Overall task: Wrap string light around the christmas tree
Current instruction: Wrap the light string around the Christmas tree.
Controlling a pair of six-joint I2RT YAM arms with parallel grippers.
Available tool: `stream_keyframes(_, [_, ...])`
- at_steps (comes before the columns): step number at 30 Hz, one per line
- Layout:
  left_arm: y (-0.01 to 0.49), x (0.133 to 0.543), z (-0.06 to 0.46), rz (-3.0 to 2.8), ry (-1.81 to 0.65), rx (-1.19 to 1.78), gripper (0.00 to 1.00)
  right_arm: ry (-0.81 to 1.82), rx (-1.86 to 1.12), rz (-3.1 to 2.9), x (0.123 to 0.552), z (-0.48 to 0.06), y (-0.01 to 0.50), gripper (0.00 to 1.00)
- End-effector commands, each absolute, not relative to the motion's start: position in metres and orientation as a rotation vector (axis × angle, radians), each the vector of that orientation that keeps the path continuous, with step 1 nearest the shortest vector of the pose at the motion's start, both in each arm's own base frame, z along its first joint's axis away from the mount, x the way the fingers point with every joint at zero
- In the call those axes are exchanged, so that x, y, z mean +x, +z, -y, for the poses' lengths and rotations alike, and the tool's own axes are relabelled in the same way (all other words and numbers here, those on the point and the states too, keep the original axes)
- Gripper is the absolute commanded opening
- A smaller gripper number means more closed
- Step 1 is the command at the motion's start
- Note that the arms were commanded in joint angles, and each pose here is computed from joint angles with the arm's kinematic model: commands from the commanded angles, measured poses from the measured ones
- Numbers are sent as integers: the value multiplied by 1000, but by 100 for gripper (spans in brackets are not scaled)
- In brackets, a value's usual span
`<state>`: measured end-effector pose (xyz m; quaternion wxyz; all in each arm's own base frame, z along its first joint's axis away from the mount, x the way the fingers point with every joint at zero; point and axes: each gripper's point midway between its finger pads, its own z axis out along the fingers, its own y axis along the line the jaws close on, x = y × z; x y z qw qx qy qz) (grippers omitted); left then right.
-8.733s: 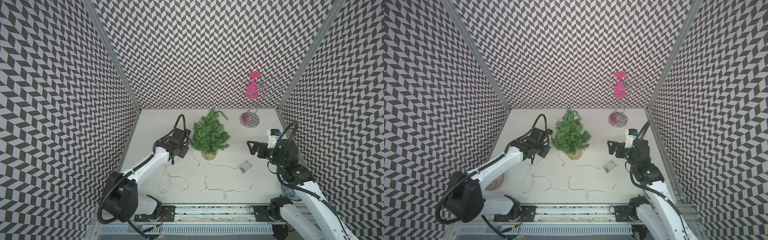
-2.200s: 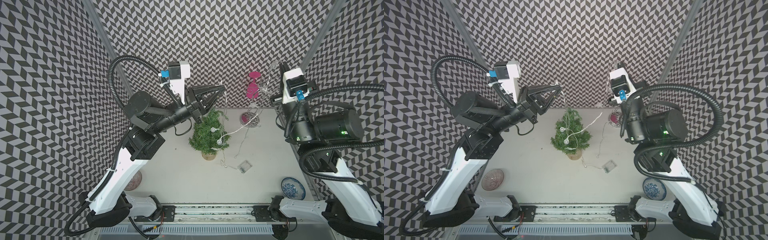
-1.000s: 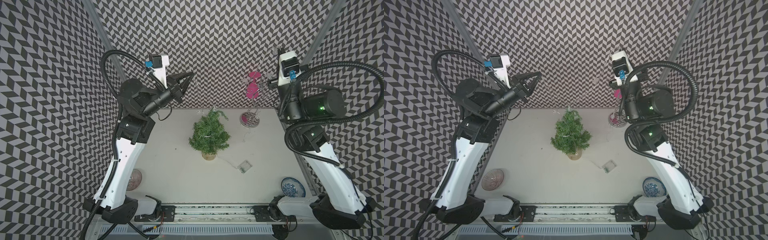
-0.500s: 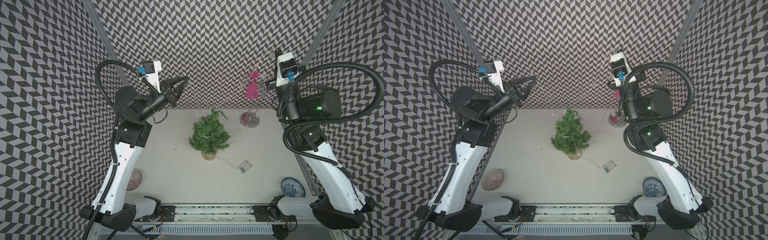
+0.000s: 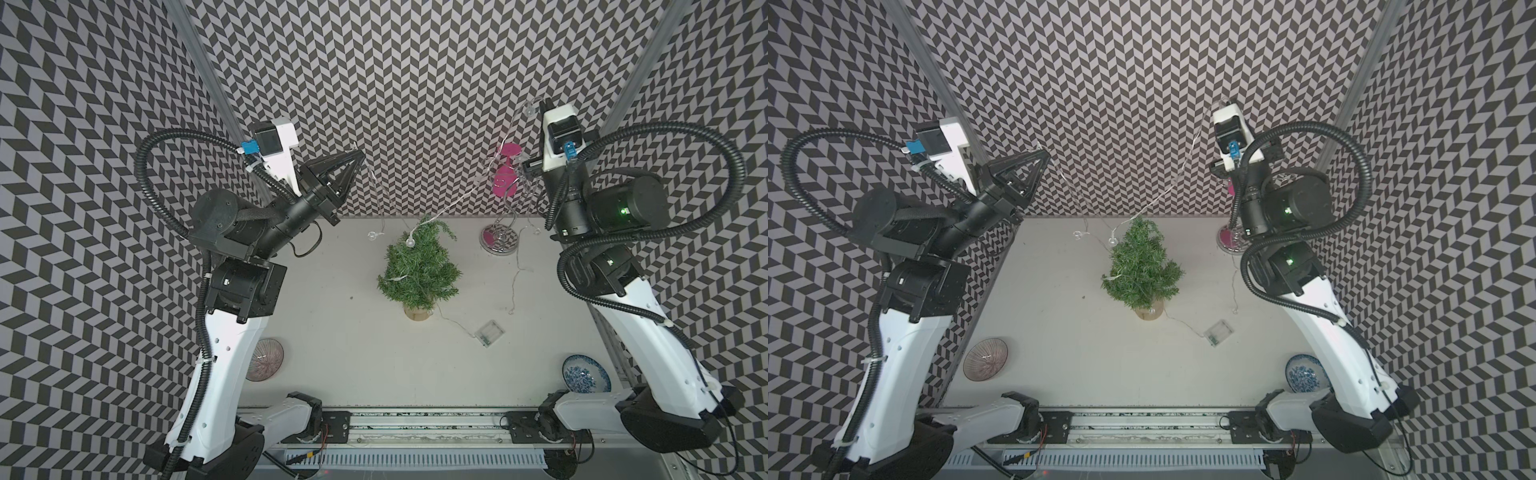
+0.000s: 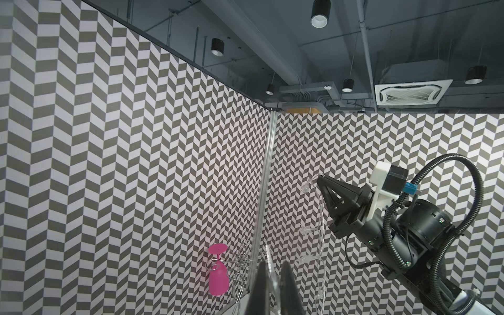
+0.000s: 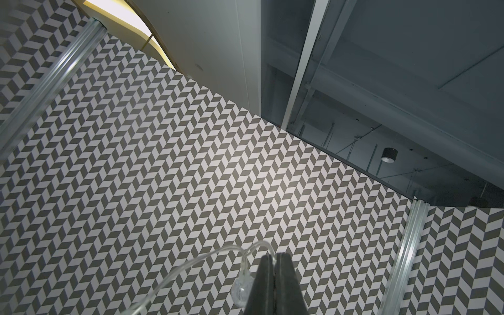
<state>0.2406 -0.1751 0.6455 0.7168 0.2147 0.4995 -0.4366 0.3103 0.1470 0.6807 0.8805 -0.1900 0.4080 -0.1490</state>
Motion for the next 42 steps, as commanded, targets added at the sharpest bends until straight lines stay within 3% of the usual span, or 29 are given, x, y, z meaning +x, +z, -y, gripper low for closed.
stream_keyframes(1, [637, 247, 173, -1137, -939, 461, 0, -294, -376, -809, 302, -144, 692, 0])
stream_keyframes(8, [628, 256, 160, -1165, -902, 418, 0, -292, -380, -806, 298, -142, 689, 0])
stream_keyframes(23, [632, 220, 146, -1128, -882, 400, 0, -274, -393, -803, 303, -149, 685, 0])
stream_keyframes(32, [610, 244, 142, -1202, -807, 368, 0, -272, -411, -800, 303, -152, 682, 0])
stream_keyframes(42, [620, 219, 136, -1154, -830, 358, 0, -283, -421, -813, 308, -154, 674, 0])
